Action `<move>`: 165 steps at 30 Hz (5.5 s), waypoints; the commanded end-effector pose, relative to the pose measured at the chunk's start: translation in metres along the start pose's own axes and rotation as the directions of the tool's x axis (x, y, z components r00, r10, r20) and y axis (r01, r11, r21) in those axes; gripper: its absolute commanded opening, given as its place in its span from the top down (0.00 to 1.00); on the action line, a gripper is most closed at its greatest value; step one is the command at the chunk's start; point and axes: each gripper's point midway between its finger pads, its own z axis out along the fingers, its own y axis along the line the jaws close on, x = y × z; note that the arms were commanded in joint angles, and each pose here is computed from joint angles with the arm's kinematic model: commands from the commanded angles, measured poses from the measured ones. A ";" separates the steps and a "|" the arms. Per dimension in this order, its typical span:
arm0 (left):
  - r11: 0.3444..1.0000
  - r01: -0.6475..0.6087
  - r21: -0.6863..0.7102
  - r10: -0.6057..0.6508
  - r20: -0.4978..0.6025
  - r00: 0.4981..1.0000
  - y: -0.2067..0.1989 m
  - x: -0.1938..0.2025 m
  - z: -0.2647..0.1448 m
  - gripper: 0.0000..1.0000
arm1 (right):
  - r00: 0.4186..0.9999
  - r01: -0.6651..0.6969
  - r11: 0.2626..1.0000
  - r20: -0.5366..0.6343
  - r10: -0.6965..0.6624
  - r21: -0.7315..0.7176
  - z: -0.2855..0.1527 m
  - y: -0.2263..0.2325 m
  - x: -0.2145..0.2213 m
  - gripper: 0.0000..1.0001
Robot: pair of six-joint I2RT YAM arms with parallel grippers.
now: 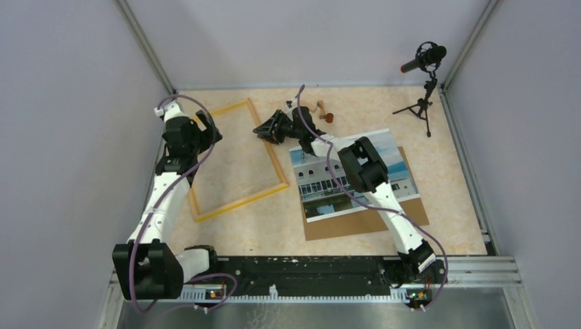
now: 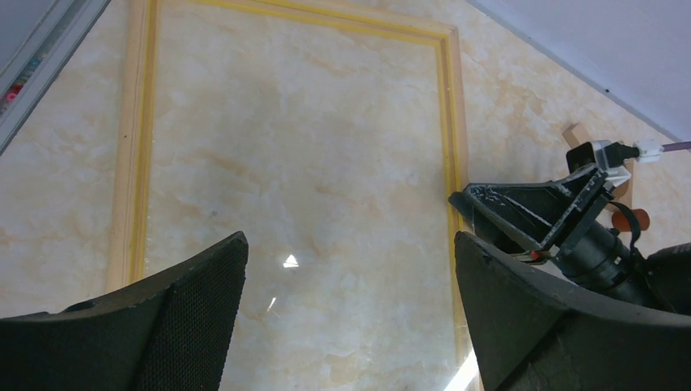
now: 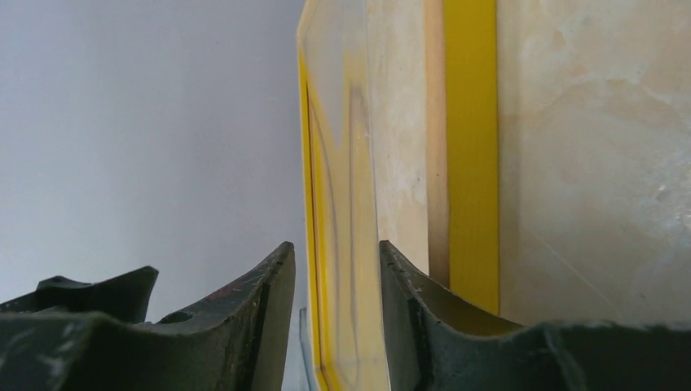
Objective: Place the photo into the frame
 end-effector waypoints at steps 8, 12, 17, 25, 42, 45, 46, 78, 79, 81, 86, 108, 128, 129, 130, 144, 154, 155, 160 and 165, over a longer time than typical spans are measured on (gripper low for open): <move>0.914 0.275 -0.299 -0.264 0.076 0.961 0.105 0.022 0.019 0.02 | 0.981 0.158 0.987 -0.112 -0.157 0.002 -0.004 0.021 0.020 0.53; 0.871 0.323 -0.371 -0.317 0.080 0.945 0.143 0.035 0.026 0.02 | 0.979 0.162 0.987 -0.125 -0.159 0.011 -0.004 0.019 0.022 0.53; 0.884 0.328 -0.334 -0.327 0.059 0.943 0.157 0.050 0.036 0.02 | 0.975 0.155 0.988 -0.157 -0.156 -0.014 -0.002 0.021 0.027 0.56; 0.867 0.419 -0.272 -0.458 -0.102 0.883 0.153 0.105 0.054 0.02 | 0.971 0.160 0.987 -0.178 -0.159 -0.009 -0.001 0.029 0.037 0.60; 0.861 0.441 -0.253 -0.483 -0.132 0.866 0.149 0.109 0.051 0.02 | 0.963 -0.004 0.978 -0.265 -0.053 -0.209 -0.007 0.098 0.045 1.00; 0.865 0.440 -0.241 -0.479 -0.132 0.868 0.147 0.107 0.051 0.02 | 0.954 -0.042 0.971 -0.299 -0.031 -0.234 -0.012 0.103 0.047 1.00; 0.868 0.440 -0.232 -0.476 -0.132 0.869 0.145 0.105 0.050 0.02 | 0.951 -0.063 0.967 -0.308 -0.017 -0.248 -0.015 0.105 0.046 1.00; 0.895 0.424 -0.138 -0.442 -0.135 0.887 0.132 0.082 0.048 0.02 | 0.938 0.120 0.952 -0.281 -0.202 -0.283 -0.020 0.073 0.042 1.00; 0.894 0.429 -0.125 -0.444 -0.136 0.885 0.130 0.080 0.048 0.02 | 0.936 0.136 0.946 -0.275 -0.220 -0.293 -0.022 0.075 0.041 1.00; 0.890 0.444 -0.101 -0.454 -0.136 0.880 0.128 0.078 0.048 0.02 | 0.933 0.155 0.939 -0.268 -0.241 -0.307 -0.025 0.076 0.041 1.00; 0.872 0.479 -0.096 -0.488 -0.139 0.862 0.130 0.077 0.047 0.01 | 0.928 0.170 0.933 -0.266 -0.260 -0.318 -0.027 0.076 0.042 1.00; 0.867 0.491 -0.088 -0.499 -0.140 0.855 0.130 0.074 0.046 0.01 | 0.930 0.236 0.957 -0.247 -0.273 -0.170 -0.006 0.045 0.025 1.00; 0.867 0.490 -0.092 -0.499 -0.157 0.852 0.131 0.077 0.047 0.01 | 0.925 0.254 0.956 -0.254 -0.284 -0.143 -0.002 0.035 0.017 1.00; 0.866 0.491 -0.093 -0.500 -0.156 0.852 0.131 0.077 0.047 0.01 | 0.924 0.256 0.955 -0.254 -0.287 -0.147 -0.002 0.035 0.016 1.00; 0.866 0.491 -0.092 -0.500 -0.157 0.852 0.131 0.077 0.047 0.01 | 0.923 0.260 0.954 -0.253 -0.290 -0.147 -0.001 0.035 0.016 1.00; 0.864 0.496 -0.087 -0.503 -0.174 0.846 0.130 0.080 0.049 0.01 | 0.918 0.253 0.949 -0.263 -0.297 -0.190 0.000 0.039 0.018 1.00; 0.900 0.414 -0.140 -0.427 -0.085 0.900 0.134 0.050 0.034 0.01 | 0.929 0.224 0.958 -0.256 -0.266 -0.182 -0.007 0.046 0.014 0.67; 0.905 0.396 -0.157 -0.411 -0.079 0.908 0.133 0.047 0.028 0.01 | 0.930 0.221 0.959 -0.259 -0.262 -0.179 -0.006 0.045 0.015 0.65; 0.947 0.284 -0.151 -0.283 0.028 0.959 0.107 0.007 0.008 0.01 | 0.928 0.216 0.956 -0.265 -0.264 -0.196 -0.006 0.053 0.019 0.86; 0.989 0.144 -0.027 -0.140 0.115 0.983 0.060 -0.021 -0.011 0.01 | 0.929 0.203 0.946 -0.255 -0.267 -0.252 -0.011 0.083 0.016 1.00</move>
